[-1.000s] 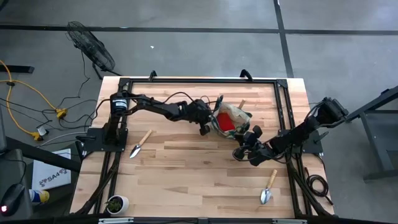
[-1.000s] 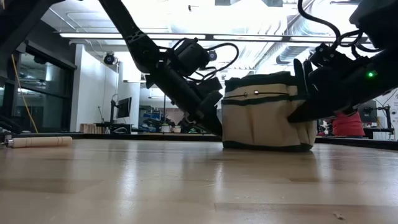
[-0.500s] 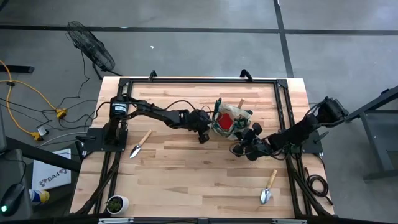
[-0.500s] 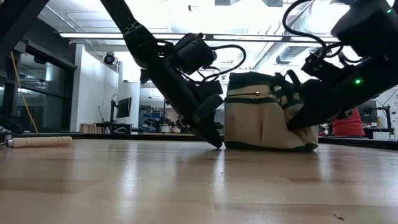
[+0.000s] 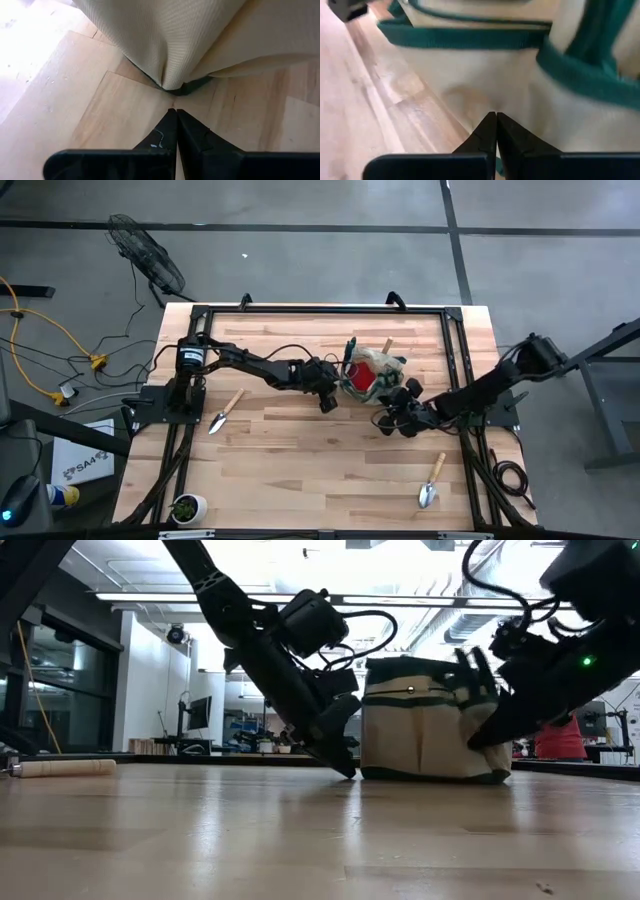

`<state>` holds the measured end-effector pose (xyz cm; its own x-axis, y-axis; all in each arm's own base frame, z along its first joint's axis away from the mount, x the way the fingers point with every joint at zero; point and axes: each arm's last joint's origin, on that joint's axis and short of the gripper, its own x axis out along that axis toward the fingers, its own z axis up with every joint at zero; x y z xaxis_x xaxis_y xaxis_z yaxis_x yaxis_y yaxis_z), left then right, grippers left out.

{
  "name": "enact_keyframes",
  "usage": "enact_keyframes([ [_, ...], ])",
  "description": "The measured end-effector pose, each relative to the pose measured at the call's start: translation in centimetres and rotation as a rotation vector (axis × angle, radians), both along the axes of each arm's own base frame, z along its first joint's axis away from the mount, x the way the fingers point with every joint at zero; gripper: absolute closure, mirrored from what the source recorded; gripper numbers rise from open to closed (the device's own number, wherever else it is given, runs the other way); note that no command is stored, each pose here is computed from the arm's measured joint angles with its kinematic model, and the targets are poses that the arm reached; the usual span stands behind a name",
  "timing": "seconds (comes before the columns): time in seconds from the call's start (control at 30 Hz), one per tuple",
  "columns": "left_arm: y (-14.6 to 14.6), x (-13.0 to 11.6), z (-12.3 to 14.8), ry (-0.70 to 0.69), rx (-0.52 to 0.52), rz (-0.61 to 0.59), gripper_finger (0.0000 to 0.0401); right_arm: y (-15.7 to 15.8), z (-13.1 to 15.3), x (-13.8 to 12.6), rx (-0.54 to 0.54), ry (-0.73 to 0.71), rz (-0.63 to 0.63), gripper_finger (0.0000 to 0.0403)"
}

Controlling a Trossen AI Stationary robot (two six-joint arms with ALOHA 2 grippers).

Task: Pick & Place Garden tools in Gardening bag
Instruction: Adjust the gardening bag on the table, then put the left trowel into the gardening bag

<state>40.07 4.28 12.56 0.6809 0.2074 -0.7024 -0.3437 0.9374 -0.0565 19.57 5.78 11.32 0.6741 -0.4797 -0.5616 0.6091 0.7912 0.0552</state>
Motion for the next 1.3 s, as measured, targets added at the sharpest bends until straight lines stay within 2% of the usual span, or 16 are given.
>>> enact_keyframes([
  [0.57, 0.1, -0.1, 0.0, -0.004, -0.007, 0.048, 0.0401, 1.8, 3.0, -2.2, 0.036, -0.052, 0.16, 0.04],
  [0.93, -0.3, -1.5, 3.8, 0.022, 0.07, 0.088, 0.0401, 3.0, 4.2, -3.3, 0.013, -0.102, 0.242, 0.04],
  [1.13, -2.0, -3.2, 4.9, 0.145, 0.129, 0.131, 0.0401, 3.5, 4.2, -3.7, 0.017, -0.101, 0.275, 0.04],
  [1.3, -3.7, -5.7, 5.2, 0.315, 0.15, 0.219, 0.0401, 3.7, 4.2, -3.8, 0.021, -0.101, 0.284, 0.04],
])
